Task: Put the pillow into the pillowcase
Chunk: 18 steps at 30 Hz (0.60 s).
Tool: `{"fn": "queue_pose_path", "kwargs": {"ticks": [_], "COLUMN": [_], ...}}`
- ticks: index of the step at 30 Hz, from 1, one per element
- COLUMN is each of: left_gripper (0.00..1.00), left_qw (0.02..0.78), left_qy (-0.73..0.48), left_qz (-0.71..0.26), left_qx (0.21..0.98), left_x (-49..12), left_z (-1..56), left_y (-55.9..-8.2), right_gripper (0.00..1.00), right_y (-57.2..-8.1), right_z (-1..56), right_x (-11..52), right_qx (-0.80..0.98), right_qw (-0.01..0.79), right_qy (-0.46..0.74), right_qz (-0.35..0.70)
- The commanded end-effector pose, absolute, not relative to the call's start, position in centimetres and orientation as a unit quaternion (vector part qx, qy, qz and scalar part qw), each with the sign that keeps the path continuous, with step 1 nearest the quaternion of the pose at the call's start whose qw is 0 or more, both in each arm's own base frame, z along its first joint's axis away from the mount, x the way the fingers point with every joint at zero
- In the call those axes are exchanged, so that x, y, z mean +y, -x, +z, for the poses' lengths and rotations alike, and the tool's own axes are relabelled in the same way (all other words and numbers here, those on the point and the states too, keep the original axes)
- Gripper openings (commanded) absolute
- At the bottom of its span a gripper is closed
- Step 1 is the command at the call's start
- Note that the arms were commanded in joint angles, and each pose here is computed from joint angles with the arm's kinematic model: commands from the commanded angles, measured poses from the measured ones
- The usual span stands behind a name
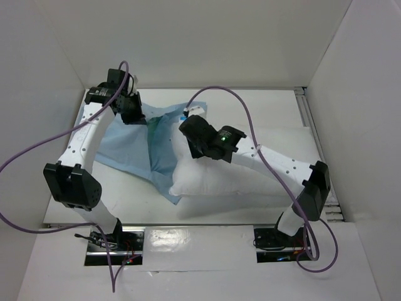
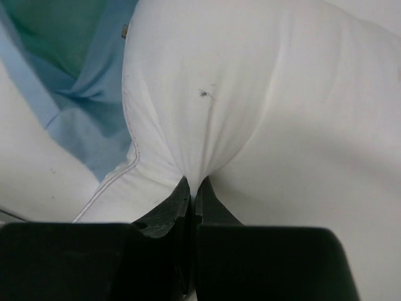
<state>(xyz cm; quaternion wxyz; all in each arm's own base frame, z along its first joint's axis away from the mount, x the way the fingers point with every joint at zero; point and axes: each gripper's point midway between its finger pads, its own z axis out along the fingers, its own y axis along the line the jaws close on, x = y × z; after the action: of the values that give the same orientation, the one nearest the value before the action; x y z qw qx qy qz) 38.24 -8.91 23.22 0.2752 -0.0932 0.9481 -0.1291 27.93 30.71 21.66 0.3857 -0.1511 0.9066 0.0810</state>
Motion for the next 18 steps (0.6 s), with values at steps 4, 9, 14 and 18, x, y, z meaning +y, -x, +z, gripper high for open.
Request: {"fn": "queue_pose_path", "kwargs": {"ticks": [4, 9, 14, 18], "left_gripper": [0.00, 0.00, 0.00, 0.00], "left_qw": [0.290, 0.293, 0.280, 0.283], "left_qy": [0.078, 0.072, 0.062, 0.058], "left_qz": [-0.153, -0.156, -0.171, -0.181], "left_qx": [0.942, 0.941, 0.942, 0.940], "left_x": [-9.4, -9.4, -9.8, -10.0], "left_z": [25.5, 26.1, 25.8, 26.2], "left_y": [-37.5, -36.9, -34.8, -34.0], "right_gripper": [0.00, 0.00, 0.00, 0.00], "right_y": [-26.6, -26.7, -28.4, -29.9], "right_z": [25.1, 24.5, 25.7, 25.1], "right_x": [36.8, 38.6, 40.9, 43.0], "right_qx": [0.867, 0.858, 0.838, 0.828], "right_qw": [0.416, 0.415, 0.438, 0.446], "right_qy": [0.214, 0.245, 0.275, 0.298], "right_qz": [0.173, 0.180, 0.175, 0.164]}}
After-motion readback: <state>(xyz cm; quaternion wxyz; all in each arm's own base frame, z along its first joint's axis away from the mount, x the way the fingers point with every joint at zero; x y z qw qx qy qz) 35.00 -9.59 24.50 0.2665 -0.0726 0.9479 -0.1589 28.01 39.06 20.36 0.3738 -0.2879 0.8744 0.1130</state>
